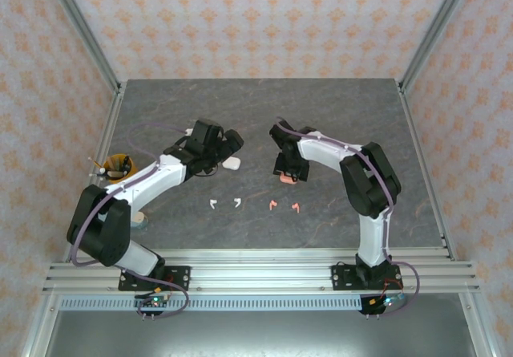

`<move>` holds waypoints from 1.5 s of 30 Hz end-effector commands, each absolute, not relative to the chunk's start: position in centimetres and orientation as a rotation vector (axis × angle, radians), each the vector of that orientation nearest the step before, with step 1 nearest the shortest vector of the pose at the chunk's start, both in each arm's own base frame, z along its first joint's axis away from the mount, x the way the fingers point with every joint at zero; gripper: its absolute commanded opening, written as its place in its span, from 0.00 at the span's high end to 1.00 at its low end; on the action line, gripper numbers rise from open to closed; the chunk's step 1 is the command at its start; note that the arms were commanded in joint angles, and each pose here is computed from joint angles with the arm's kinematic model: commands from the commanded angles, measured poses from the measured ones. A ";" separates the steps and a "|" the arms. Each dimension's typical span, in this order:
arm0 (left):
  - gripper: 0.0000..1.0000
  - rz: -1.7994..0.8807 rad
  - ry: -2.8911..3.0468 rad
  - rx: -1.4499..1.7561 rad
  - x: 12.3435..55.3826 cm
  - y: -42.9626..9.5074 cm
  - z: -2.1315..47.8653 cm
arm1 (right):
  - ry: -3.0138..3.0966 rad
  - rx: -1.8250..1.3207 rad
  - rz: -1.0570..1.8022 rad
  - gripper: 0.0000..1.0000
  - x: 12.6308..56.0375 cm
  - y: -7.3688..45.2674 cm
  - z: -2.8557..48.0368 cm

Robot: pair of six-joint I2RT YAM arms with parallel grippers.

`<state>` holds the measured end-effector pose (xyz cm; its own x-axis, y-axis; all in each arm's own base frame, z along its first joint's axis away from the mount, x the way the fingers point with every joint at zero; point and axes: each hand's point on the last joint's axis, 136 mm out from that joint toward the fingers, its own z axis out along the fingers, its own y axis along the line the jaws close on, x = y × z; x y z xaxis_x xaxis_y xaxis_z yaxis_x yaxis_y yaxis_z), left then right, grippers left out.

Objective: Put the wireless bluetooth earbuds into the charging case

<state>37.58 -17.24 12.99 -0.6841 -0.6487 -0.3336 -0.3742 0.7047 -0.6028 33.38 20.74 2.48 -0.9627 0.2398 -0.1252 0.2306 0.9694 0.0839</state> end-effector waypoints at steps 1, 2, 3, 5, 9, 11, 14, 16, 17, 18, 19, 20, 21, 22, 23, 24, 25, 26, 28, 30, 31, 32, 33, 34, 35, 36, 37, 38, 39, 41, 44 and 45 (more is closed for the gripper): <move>0.00 -0.750 2.331 -0.680 38.9 -19.3 14.2 | 2.938 0.469 0.153 0.39 33.9 20.5 4.2; 0.00 -0.754 2.332 -0.656 38.9 -19.7 14.1 | 2.929 0.488 0.165 0.40 34.1 20.5 4.4; 0.00 -0.757 2.333 -0.632 38.9 -20.1 13.9 | 2.917 0.510 0.178 0.40 34.4 20.5 4.7; 0.00 -0.781 2.319 -0.582 39.0 -21.0 13.8 | 2.898 0.553 0.197 0.40 35.0 20.3 5.1; 0.00 -0.825 2.299 -0.492 38.5 -22.7 12.7 | 2.861 0.661 0.252 0.40 36.2 19.8 5.8; 0.00 -0.844 2.294 -0.455 38.1 -23.5 11.9 | 2.845 0.716 0.286 0.40 36.7 19.6 6.0; 0.00 -0.858 2.295 -0.395 37.4 -25.0 10.8 | 2.821 0.806 0.341 0.40 37.4 19.5 6.2; 0.00 -0.863 2.296 -0.354 37.1 -26.1 10.3 | 2.803 0.867 0.377 0.40 37.8 19.4 6.3; 0.00 -0.866 2.292 -0.332 37.0 -26.7 10.2 | 2.794 0.898 0.397 0.40 38.0 19.4 6.4; 0.00 -0.865 2.294 -0.313 36.8 -27.2 9.9 | 2.784 0.931 0.415 0.40 38.2 19.4 6.4; 0.00 -0.865 2.290 -0.298 36.8 -27.7 9.8 | 2.776 0.960 0.428 0.40 38.4 19.4 6.4; 0.00 -0.869 2.289 -0.281 36.8 -28.2 9.7 | 2.765 0.988 0.450 0.40 38.6 19.4 6.5; 0.00 -0.873 2.286 -0.267 36.8 -28.7 9.6 | 2.758 1.016 0.465 0.40 38.7 19.5 6.4; 0.00 -0.877 2.284 -0.257 36.8 -29.1 9.5 | 2.748 1.037 0.479 0.40 38.9 19.5 6.5; 0.01 -0.881 2.283 -0.247 37.0 -29.5 9.5 | 2.738 1.057 0.494 0.40 39.0 19.5 6.6; 0.01 -0.883 2.280 -0.237 37.1 -29.9 9.4 | 2.732 1.074 0.508 0.40 39.2 19.6 6.6; 0.01 -0.886 2.277 -0.233 37.2 -30.1 9.3 | 2.725 1.088 0.521 0.40 39.3 19.7 6.7; 0.02 -0.894 2.273 -0.229 37.3 -30.4 9.1 | 2.717 1.102 0.533 0.40 39.5 19.7 6.9; 0.04 -0.911 2.264 -0.229 37.6 -30.8 8.8 | 2.704 1.125 0.558 0.40 39.7 19.9 7.1; 0.07 -0.932 2.249 -0.229 38.0 -31.3 8.8 | 2.690 1.145 0.594 0.40 40.0 20.2 7.5; 0.09 -0.940 2.243 -0.228 38.2 -31.5 8.7 | 2.685 1.154 0.609 0.40 40.1 20.3 7.7; 0.10 -0.949 2.237 -0.231 38.4 -31.7 8.7 | 2.681 1.163 0.621 0.40 40.1 20.4 7.7; 0.11 -0.956 2.232 -0.231 38.6 -31.9 8.7 | 2.677 1.168 0.633 0.40 40.2 20.5 7.9; 0.13 -0.965 2.225 -0.233 38.8 -32.1 8.7 | 2.673 1.172 0.644 0.40 40.2 20.6 8.1; 0.14 -0.975 2.218 -0.232 39.0 -32.3 8.7 | 2.668 1.176 0.653 0.40 40.3 20.7 8.2; 0.14 -0.985 2.211 -0.233 39.2 -32.5 8.8 | 2.665 1.180 0.663 0.40 40.3 20.8 8.4; 0.16 -0.993 2.205 -0.234 39.4 -32.7 8.8 | 2.663 1.184 0.669 0.40 40.3 20.8 8.5; 0.17 -1.001 2.200 -0.232 39.5 -32.9 8.9 | 2.659 1.185 0.677 0.40 40.3 20.9 8.7; 0.18 -1.010 2.194 -0.231 39.7 -33.1 9.0 | 2.659 1.187 0.681 0.40 40.2 20.9 8.7; 0.20 -1.025 2.179 -0.234 39.9 -33.4 9.4 | 2.655 1.193 0.693 0.40 40.2 21.0 8.9; 0.24 -1.031 2.186 -0.242 40.3 -33.7 8.5 | 2.648 1.203 0.722 0.40 40.2 21.2 9.2; 0.25 -1.036 2.183 -0.245 40.3 -33.8 8.5 | 2.645 1.206 0.730 0.40 40.2 21.3 9.2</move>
<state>39.46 -32.71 7.30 -0.7588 -0.4154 -0.5017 0.0883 0.6975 -0.7111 39.29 20.95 6.50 -0.6839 0.7263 0.0682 0.6814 0.6027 0.4152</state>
